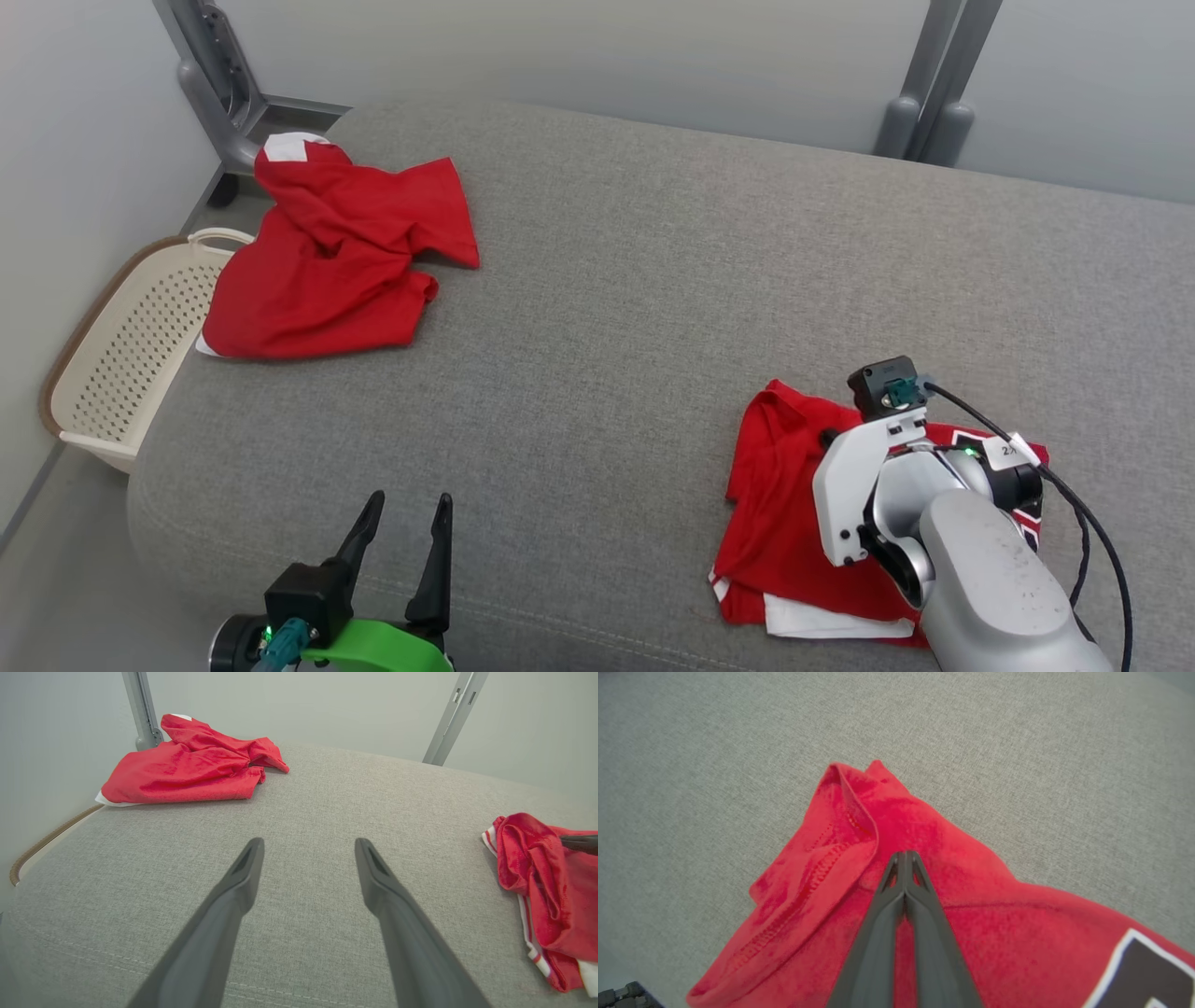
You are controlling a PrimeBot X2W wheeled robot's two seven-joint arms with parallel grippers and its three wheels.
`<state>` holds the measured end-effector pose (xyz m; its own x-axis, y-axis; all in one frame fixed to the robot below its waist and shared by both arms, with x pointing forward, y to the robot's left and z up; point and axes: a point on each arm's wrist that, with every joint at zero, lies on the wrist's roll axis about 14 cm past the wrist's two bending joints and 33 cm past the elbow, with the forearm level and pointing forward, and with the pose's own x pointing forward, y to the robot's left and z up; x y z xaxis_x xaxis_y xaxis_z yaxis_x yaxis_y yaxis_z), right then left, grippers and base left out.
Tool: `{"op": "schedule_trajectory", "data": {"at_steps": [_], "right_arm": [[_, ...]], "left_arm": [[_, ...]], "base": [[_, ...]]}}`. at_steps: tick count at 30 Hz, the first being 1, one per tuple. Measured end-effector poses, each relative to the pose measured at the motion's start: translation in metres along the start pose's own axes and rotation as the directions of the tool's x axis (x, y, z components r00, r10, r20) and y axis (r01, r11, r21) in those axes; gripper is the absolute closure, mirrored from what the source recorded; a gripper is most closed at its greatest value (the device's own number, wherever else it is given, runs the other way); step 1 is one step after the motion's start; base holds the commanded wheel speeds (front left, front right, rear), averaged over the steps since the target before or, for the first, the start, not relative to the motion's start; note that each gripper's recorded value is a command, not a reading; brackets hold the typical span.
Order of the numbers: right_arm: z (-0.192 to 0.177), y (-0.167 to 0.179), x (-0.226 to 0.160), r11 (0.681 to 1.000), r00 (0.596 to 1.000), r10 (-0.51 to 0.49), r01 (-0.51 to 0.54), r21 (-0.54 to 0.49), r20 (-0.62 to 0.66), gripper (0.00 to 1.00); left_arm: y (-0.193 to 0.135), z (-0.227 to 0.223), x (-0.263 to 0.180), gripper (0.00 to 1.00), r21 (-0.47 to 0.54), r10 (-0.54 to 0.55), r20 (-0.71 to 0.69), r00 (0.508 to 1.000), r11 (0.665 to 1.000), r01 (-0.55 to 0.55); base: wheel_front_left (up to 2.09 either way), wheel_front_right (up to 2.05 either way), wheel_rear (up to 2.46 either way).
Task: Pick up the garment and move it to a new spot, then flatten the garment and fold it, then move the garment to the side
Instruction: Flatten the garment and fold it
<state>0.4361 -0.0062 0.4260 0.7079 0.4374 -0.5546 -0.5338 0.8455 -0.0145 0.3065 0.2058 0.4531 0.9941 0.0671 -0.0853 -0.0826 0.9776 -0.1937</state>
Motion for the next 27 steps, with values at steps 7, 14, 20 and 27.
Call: {"op": "schedule_trajectory", "data": {"at_steps": [7, 14, 20, 27], "right_arm": [[-0.003, 0.022, 0.012, 0.997, 0.997, 0.071, -0.072, -0.020, -0.014, 1.00], [0.002, 0.051, 0.018, 0.987, 0.987, 0.159, -0.159, -0.036, -0.013, 1.00], [0.011, 0.070, 0.021, 0.975, 0.976, 0.218, -0.217, -0.041, 0.000, 1.00], [0.081, 0.091, 0.011, 0.955, 0.942, 0.297, -0.292, -0.050, 0.159, 1.00]], "left_arm": [[0.004, 0.000, 0.001, 0.00, -0.004, 0.017, -0.003, 1.000, 1.000, -0.017], [0.007, -0.002, -0.001, 0.00, -0.008, 0.029, -0.009, 1.000, 1.000, -0.029], [0.010, -0.003, -0.004, 0.00, -0.011, 0.039, -0.011, 0.999, 0.999, -0.039], [0.012, 0.000, -0.004, 0.00, -0.013, 0.046, 0.002, 0.999, 0.999, -0.046]], "base": [[0.00, 0.00, 0.00], [0.00, 0.00, 0.00], [0.00, 0.00, 0.00], [0.00, 0.00, 0.00]]}}
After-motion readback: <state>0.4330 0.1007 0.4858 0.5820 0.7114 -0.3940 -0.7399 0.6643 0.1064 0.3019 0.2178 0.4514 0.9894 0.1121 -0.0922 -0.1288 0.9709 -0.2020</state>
